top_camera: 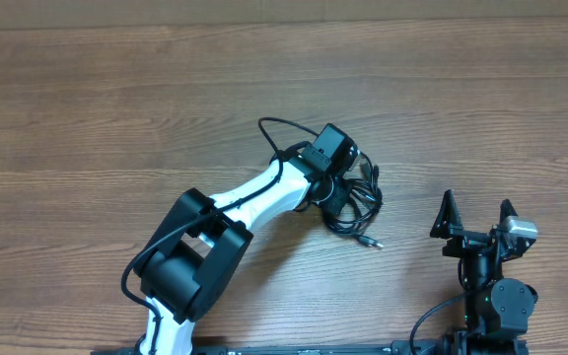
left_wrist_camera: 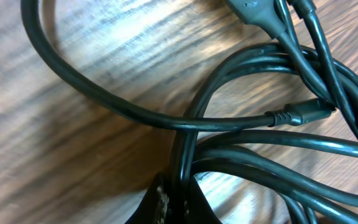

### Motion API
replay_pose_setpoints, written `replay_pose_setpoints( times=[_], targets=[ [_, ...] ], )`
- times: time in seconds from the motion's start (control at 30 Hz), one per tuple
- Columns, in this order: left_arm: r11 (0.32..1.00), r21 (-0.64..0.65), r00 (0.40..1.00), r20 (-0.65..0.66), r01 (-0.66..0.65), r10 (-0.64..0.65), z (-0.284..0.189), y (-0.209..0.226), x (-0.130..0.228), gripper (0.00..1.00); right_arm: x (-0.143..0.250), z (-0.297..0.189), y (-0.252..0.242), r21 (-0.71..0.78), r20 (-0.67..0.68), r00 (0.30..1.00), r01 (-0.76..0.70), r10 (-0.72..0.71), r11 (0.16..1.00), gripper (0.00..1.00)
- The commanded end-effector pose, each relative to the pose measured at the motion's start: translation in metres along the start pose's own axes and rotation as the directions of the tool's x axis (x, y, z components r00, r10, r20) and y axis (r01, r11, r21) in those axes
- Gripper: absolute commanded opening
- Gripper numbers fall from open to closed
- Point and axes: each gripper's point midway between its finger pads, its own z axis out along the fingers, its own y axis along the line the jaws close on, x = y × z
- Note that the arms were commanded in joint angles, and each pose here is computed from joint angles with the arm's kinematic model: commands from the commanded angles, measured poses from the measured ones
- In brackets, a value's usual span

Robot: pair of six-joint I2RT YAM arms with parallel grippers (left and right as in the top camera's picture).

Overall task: Untangle cables
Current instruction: 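Close the left gripper on the cable loops and lift, then move the right gripper toward the bundle held by the left gripper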

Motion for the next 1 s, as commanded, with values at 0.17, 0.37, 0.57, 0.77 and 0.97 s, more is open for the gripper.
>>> replay_pose_setpoints(
  times=[0.17,0.37,0.57,0.77,0.97],
  targets=[
    [0.852,0.411,0.928,0.033,0.325,-0.370,-0.077,-0.045,-0.054,0.04,0.002,0.000,-0.001,0.008,0.002,1.000,0.005,-0.005,1.000,1.00],
    [0.733,0.540,0.884,-0.046,0.414,-0.465,-0.124,-0.062,-0.061,0.04,0.002,0.000,-0.001,0.008,0.002,1.000,0.005,-0.005,1.000,1.00],
    [0.627,0.633,0.871,-0.169,0.455,-0.461,-0.154,-0.086,-0.054,0.04,0.002,0.000,-0.001,0.008,0.002,1.000,0.005,-0.005,1.000,1.00],
    [0.552,0.593,0.807,-0.366,0.586,-0.464,-0.161,-0.088,-0.023,0.04,0.002,0.000,-0.002,0.011,0.003,1.000,0.005,-0.005,1.000,1.00],
    [0.496,0.520,0.718,-0.475,0.695,-0.509,-0.162,-0.085,-0.008,0.04,0.005,0.000,0.014,-0.079,-0.014,1.000,-0.005,0.004,0.997,1.00]
  ],
)
